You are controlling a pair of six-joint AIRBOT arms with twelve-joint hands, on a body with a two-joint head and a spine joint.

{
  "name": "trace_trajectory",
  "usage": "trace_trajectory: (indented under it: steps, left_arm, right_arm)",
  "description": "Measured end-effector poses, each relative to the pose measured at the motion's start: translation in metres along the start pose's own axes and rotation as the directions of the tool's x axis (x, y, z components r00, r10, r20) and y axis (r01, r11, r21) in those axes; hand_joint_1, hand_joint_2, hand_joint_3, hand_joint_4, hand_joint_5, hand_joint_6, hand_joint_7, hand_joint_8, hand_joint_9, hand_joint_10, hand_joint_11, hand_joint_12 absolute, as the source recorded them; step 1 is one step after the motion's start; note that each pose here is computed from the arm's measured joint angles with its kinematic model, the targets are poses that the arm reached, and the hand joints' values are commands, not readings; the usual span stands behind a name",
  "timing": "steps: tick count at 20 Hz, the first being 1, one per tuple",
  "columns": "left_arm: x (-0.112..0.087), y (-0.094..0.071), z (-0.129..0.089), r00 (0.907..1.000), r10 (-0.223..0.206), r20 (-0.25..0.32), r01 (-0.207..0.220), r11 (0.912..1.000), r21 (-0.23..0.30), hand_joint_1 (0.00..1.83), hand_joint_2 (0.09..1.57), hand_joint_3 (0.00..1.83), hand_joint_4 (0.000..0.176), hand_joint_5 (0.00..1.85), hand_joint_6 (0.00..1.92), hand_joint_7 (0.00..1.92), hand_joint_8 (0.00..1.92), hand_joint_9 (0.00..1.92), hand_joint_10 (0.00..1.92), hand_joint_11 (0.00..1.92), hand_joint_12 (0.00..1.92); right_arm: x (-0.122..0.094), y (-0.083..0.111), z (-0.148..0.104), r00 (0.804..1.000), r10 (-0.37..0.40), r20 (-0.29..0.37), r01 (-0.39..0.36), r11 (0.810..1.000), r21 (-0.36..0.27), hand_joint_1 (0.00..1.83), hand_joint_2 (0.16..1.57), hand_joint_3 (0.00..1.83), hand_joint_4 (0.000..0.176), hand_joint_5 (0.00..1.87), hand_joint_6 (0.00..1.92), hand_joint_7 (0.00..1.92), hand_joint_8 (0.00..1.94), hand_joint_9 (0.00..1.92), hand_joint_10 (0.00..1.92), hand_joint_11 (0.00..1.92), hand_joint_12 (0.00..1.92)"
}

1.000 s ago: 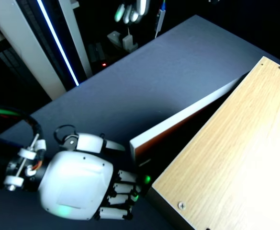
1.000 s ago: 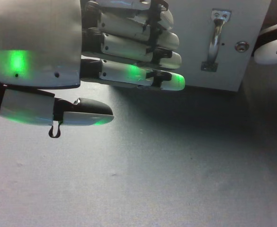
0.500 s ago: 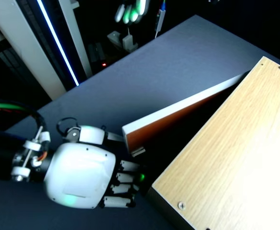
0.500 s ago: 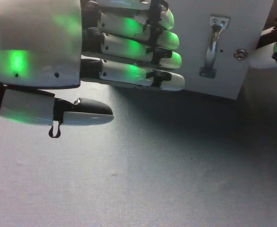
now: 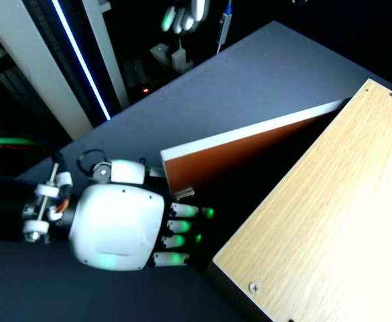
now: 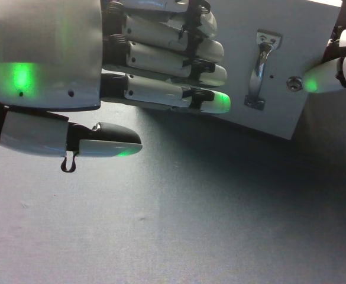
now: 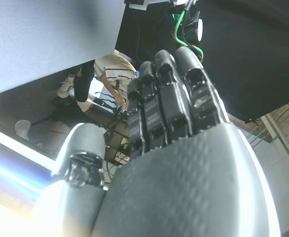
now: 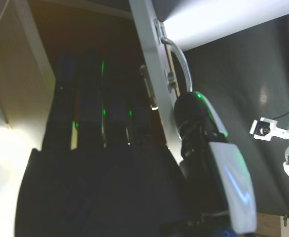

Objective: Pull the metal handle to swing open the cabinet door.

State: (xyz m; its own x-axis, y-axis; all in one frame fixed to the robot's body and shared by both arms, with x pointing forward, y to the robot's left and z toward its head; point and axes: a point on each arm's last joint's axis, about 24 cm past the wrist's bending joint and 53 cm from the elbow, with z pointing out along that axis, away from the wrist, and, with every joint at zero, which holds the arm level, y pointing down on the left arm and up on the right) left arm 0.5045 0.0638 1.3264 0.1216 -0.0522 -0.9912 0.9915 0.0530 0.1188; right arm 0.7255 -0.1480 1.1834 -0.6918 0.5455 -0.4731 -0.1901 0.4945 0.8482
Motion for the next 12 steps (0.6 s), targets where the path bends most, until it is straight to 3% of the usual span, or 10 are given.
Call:
trace_trajectory:
  steps: [10, 12]
  left_arm:
    - [0.0, 0.0, 0.0, 1.0, 0.0, 0.0, 0.0, 1.0, 0.0, 0.0, 1.57, 0.12, 0.0, 0.33, 0.0, 0.4, 0.0, 0.38, 0.0, 0.0, 0.79]
    - [0.0, 0.0, 0.0, 1.0, 0.0, 0.0, 0.0, 1.0, 0.0, 0.0, 1.57, 0.12, 0.0, 0.33, 0.0, 0.4, 0.0, 0.38, 0.0, 0.0, 0.8]
  right_arm:
    - [0.014, 0.013, -0.001, 0.998, -0.004, -0.063, 0.001, 0.999, -0.054, 0.0, 1.57, 0.06, 0.0, 0.26, 0.0, 0.35, 0.0, 0.35, 0.0, 0.0, 0.87]
    - [0.019, 0.018, -0.003, 0.995, -0.067, -0.08, 0.061, 0.995, -0.082, 0.0, 1.57, 0.06, 0.0, 0.25, 0.0, 0.34, 0.0, 0.34, 0.0, 0.0, 0.86]
